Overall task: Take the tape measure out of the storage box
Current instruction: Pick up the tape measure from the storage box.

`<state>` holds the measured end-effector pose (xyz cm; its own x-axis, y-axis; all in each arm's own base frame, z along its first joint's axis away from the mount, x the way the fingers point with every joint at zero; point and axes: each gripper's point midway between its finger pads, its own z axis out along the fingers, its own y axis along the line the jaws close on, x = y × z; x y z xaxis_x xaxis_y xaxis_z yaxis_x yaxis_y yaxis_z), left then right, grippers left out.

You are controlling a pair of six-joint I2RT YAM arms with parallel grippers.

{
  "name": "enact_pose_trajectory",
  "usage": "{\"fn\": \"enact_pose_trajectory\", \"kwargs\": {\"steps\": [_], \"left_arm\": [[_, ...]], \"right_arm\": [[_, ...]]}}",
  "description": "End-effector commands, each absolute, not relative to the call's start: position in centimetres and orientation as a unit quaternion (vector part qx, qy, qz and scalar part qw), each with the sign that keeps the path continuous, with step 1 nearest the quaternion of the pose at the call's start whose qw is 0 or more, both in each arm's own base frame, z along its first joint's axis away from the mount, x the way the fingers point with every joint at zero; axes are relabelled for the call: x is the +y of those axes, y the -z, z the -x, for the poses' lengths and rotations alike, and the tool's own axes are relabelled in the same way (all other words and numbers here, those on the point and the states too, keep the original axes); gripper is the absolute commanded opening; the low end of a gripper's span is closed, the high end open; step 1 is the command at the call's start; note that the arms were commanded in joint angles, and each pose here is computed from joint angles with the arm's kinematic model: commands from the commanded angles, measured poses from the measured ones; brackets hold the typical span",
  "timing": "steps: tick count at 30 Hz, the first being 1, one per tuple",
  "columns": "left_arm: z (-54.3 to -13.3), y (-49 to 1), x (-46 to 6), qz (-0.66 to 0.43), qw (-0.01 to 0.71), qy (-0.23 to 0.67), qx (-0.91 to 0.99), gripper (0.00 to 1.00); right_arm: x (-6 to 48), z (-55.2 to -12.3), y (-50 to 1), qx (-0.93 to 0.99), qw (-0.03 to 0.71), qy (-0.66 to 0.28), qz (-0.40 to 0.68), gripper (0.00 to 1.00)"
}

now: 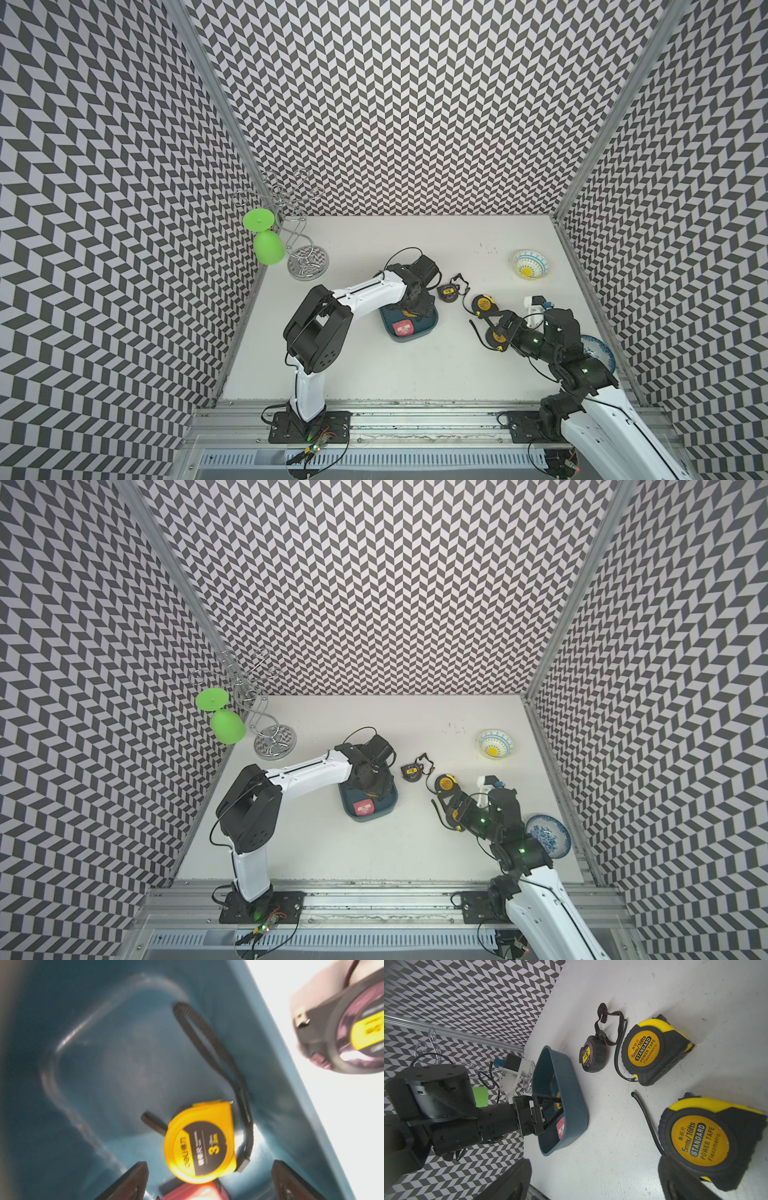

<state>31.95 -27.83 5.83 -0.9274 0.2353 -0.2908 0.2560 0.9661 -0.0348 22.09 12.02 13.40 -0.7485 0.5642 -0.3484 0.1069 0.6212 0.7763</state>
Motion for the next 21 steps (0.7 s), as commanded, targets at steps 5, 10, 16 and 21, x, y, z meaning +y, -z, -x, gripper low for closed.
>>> {"fn": "enact_pose_trajectory", "kwargs": {"steps": [5,10,16,21], "left_arm": [[-33.2,-4.3,-27.6,-0.135,0.128,0.018,0.982,0.95],[-33.2,-3.0,-27.0,-0.134,0.114,0.006,0.984,0.93],[-33.6,-2.8,-27.0,-0.130,0.118,0.009,0.984,0.89],[-34.1,-3.0,-27.1,-0.129,0.122,0.012,0.984,0.76]], "right_arm": [[12.2,-23.0,-15.2,0.837,0.318,-0.402,-0.189,1.00],[12.2,-23.1,-15.2,0.837,0.318,-0.402,-0.190,1.00],[12.3,-23.2,-15.1,0.836,0.318,-0.404,-0.191,1.00],[12.3,-23.4,-15.3,0.836,0.319,-0.404,-0.191,1.00]]}}
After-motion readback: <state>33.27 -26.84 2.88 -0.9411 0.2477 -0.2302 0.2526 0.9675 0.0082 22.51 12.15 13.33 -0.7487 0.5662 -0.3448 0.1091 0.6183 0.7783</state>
